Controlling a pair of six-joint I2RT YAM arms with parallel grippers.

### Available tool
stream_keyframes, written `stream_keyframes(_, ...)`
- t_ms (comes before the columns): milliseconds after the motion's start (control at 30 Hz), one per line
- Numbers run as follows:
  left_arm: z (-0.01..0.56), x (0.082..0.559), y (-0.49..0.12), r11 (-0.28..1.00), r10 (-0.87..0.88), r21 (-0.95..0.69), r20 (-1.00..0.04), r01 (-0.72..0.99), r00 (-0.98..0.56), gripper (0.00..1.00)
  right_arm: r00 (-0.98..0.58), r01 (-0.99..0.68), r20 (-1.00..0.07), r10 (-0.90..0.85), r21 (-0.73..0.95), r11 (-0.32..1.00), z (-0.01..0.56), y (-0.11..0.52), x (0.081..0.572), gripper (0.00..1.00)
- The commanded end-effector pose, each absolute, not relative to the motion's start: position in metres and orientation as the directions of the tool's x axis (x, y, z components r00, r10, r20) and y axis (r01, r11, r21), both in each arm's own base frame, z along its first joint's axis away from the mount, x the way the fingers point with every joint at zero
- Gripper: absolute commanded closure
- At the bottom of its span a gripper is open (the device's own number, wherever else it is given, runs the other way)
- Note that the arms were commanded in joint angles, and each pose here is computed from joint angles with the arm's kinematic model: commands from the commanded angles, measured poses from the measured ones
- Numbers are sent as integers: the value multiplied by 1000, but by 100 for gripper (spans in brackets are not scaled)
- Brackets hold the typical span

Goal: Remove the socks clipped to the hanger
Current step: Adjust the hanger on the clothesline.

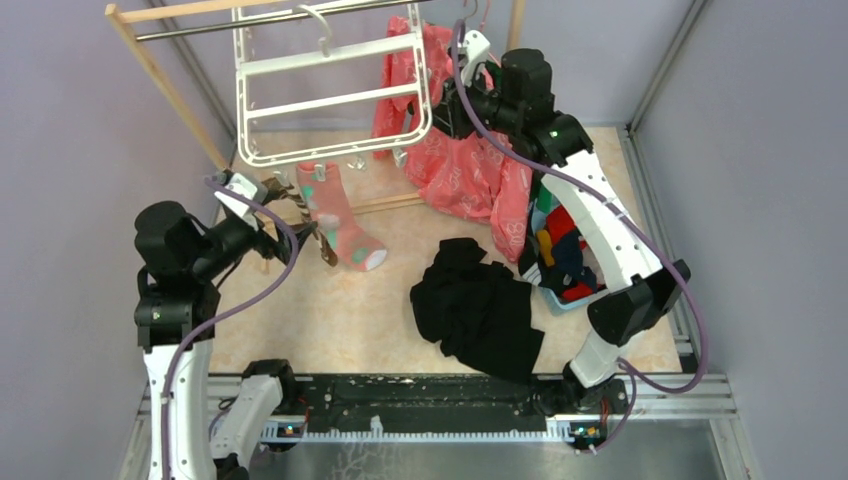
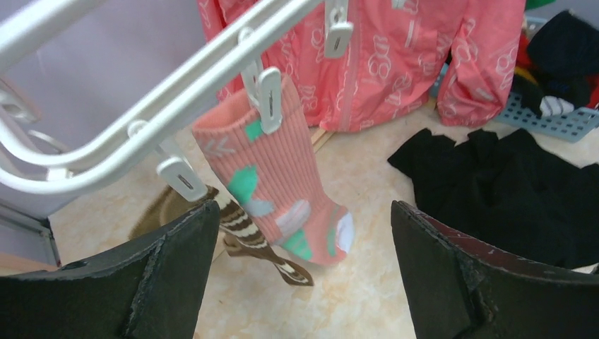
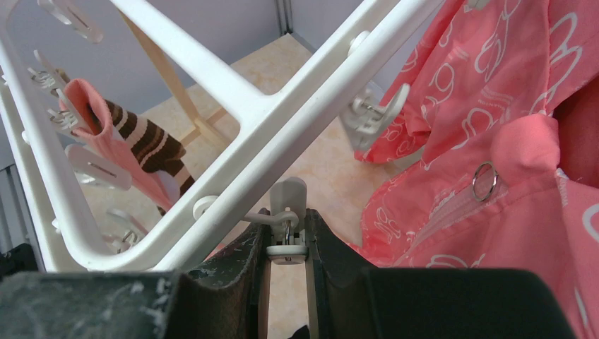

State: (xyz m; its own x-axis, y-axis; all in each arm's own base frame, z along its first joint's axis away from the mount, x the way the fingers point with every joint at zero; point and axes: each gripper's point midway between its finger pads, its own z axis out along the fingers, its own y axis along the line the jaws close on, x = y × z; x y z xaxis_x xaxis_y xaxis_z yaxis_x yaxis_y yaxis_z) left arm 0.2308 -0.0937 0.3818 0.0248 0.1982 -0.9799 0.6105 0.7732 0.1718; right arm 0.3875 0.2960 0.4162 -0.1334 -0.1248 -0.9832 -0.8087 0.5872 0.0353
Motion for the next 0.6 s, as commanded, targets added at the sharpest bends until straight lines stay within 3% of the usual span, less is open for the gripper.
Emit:
stream_keyframes(0,360,242,-89,763,253,221,-967,607,34,5,-71,-808,-993,-96,1,589,444,294,392,100)
stream_keyframes(567,317,283,-91,779,190,180,-981,600,47,10,-72,-824,-993,-91,8,566,448,295,387,100)
